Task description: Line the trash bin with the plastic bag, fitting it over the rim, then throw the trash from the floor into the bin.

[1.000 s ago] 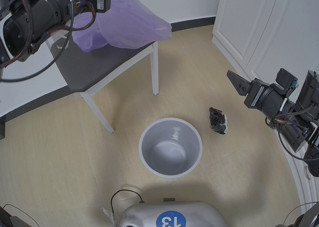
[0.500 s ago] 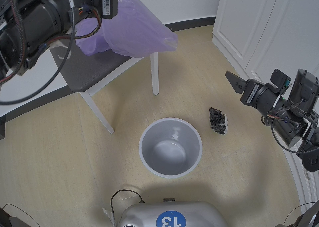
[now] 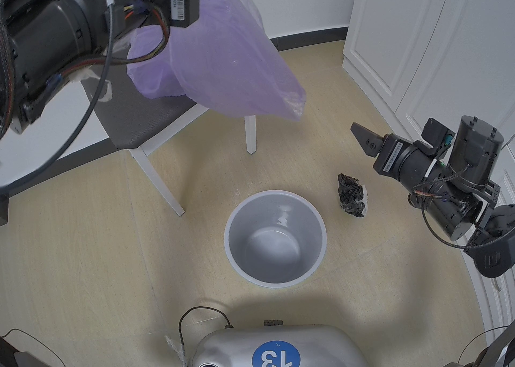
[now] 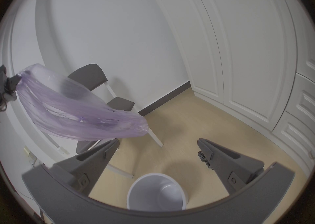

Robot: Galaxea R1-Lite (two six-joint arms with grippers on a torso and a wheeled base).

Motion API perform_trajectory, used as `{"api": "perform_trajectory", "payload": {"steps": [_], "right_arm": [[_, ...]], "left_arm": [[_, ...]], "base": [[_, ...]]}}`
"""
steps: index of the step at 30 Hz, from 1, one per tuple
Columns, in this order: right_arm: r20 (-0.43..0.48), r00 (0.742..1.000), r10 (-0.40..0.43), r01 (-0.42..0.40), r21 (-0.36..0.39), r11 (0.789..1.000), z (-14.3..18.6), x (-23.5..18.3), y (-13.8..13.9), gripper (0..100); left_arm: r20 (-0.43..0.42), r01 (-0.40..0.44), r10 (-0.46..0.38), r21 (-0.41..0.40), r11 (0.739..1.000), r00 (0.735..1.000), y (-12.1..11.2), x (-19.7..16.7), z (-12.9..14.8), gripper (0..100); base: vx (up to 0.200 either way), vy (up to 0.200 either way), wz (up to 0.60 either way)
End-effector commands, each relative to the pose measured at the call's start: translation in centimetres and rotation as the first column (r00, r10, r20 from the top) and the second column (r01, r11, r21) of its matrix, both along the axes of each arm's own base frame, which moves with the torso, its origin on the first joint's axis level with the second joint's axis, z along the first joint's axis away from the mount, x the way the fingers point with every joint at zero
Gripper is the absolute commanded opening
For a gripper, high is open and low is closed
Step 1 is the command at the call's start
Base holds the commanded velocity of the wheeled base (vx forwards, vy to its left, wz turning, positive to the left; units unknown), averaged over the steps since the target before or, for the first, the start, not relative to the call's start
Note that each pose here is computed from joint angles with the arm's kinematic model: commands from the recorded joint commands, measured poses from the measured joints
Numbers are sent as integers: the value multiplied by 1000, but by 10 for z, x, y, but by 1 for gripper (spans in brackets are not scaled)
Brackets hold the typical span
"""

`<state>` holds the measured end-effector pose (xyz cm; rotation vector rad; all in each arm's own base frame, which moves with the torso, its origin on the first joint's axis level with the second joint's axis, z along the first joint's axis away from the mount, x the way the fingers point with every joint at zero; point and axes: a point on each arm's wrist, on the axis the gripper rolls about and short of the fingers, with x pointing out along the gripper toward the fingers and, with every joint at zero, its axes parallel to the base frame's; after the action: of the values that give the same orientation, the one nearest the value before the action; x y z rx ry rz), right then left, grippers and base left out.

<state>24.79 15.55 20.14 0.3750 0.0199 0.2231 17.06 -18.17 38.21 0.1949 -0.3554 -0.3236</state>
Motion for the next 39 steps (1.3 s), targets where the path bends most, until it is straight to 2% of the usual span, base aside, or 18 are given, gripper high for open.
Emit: {"api": "perform_trajectory", "payload": {"steps": [1, 4, 10, 22, 28, 33, 36, 39], "right_arm": [[-42, 999, 17, -18, -30, 999, -14, 1, 6, 100], [-64, 996, 65, -68, -44, 997, -21, -5, 11, 100], [-119, 987, 112, -122, -80, 989, -37, -14, 17, 100], [-175, 978, 110, -131, -112, 985, -58, -6, 25, 100], [-163, 981, 106, -124, -101, 987, -53, -1, 14, 100], [-121, 990, 77, -87, -78, 993, -37, 1, -6, 100], [-110, 990, 90, -98, -68, 993, -30, -2, -15, 100], [-127, 984, 124, -134, -73, 988, -34, -4, -13, 100]], "left_arm": [[-1, 3, -3, -3, 1000, 1000, 1, -3, 1, 0], [0, 5, -5, -5, 1000, 1000, 1, -5, 1, 0], [1, 12, -12, -6, 1000, 1000, 0, -6, 1, 0], [9, 33, -33, -11, 999, 999, 5, -17, -2, 0], [16, 33, -33, -8, 999, 999, 10, -22, -2, 0], [18, 34, -34, -7, 999, 999, 11, -23, -1, 0], [18, 34, -34, -7, 999, 999, 11, -23, -1, 0], [19, 34, -34, -9, 999, 999, 11, -22, -1, 0]], "base": [[0, 0, 0], [0, 0, 0], [0, 0, 0], [0, 0, 0], [0, 0, 0], [0, 0, 0], [0, 0, 0], [0, 0, 0]]}}
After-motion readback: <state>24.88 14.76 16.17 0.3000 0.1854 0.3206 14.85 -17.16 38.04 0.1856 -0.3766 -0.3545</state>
